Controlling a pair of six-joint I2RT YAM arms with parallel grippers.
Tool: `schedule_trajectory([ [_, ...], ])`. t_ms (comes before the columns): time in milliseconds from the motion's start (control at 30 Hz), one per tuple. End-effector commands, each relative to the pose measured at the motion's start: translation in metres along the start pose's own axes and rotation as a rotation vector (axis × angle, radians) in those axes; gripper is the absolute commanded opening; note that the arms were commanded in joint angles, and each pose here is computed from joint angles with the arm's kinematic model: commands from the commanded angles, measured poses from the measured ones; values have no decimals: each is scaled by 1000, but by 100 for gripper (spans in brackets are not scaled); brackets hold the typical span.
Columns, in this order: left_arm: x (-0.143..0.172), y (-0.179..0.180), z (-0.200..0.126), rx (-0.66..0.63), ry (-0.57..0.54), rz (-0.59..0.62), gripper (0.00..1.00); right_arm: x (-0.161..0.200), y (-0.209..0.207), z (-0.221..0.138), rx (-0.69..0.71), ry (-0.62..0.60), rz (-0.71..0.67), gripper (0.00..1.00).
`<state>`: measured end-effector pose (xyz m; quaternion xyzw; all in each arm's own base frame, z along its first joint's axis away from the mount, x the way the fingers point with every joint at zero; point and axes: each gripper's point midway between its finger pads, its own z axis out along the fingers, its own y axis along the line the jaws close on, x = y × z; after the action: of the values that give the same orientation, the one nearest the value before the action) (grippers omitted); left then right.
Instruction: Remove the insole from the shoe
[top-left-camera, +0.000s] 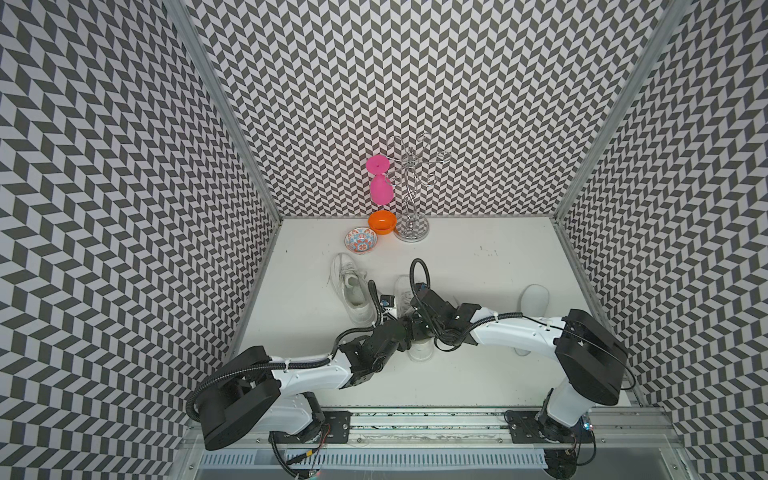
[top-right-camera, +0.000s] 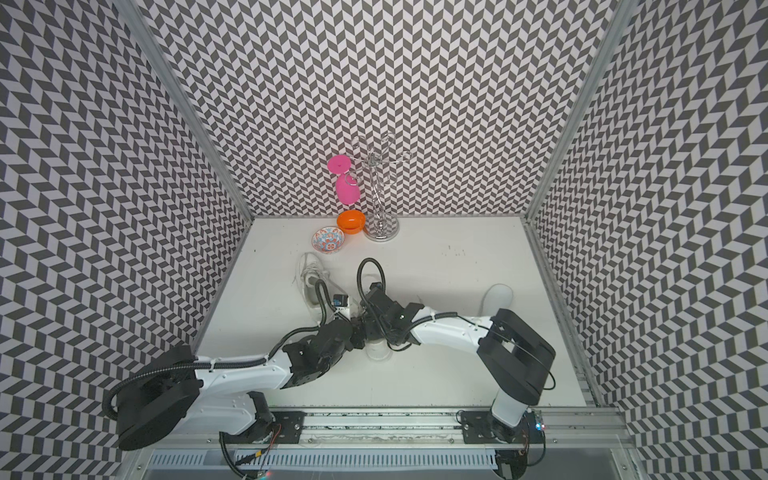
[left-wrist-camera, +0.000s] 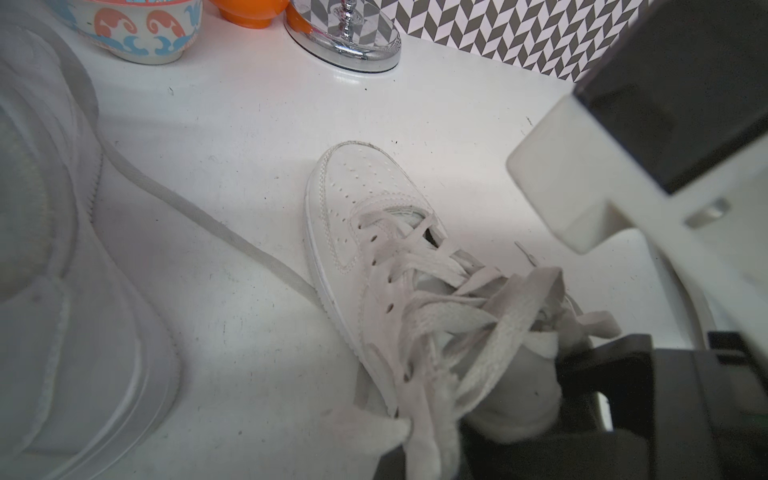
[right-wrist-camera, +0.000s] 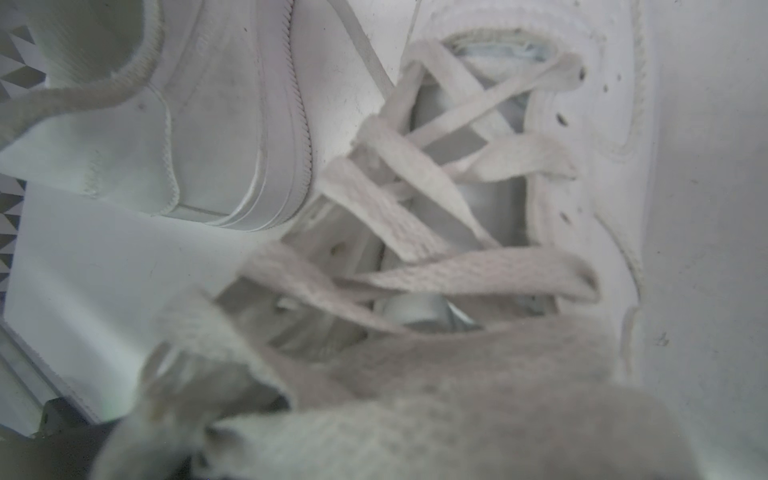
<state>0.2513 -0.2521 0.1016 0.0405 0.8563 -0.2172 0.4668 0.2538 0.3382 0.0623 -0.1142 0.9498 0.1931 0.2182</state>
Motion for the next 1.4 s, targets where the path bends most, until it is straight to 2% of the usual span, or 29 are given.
schedule_trajectory([
  [0,-31,-46,-18,189,-95,-33,0,47,-63,47,230,123,-20,41],
  [300,-34,-40,-19,162,-114,-27,0,65,-86,59,352,213,-84,38],
  [433,-35,-38,-19,149,-119,-25,0,67,-94,63,398,225,-99,32],
  [533,-35,-36,-19,141,-121,-26,0,61,-90,60,385,201,-87,21],
  [733,-31,-27,-16,94,-108,-24,0,22,-47,28,179,39,-28,0],
  [967,-24,-14,-11,25,-84,-14,0,-19,-9,-32,-51,-179,36,0],
  [1367,-16,3,-5,-40,-51,-10,0,-37,11,-95,-344,-378,128,0],
])
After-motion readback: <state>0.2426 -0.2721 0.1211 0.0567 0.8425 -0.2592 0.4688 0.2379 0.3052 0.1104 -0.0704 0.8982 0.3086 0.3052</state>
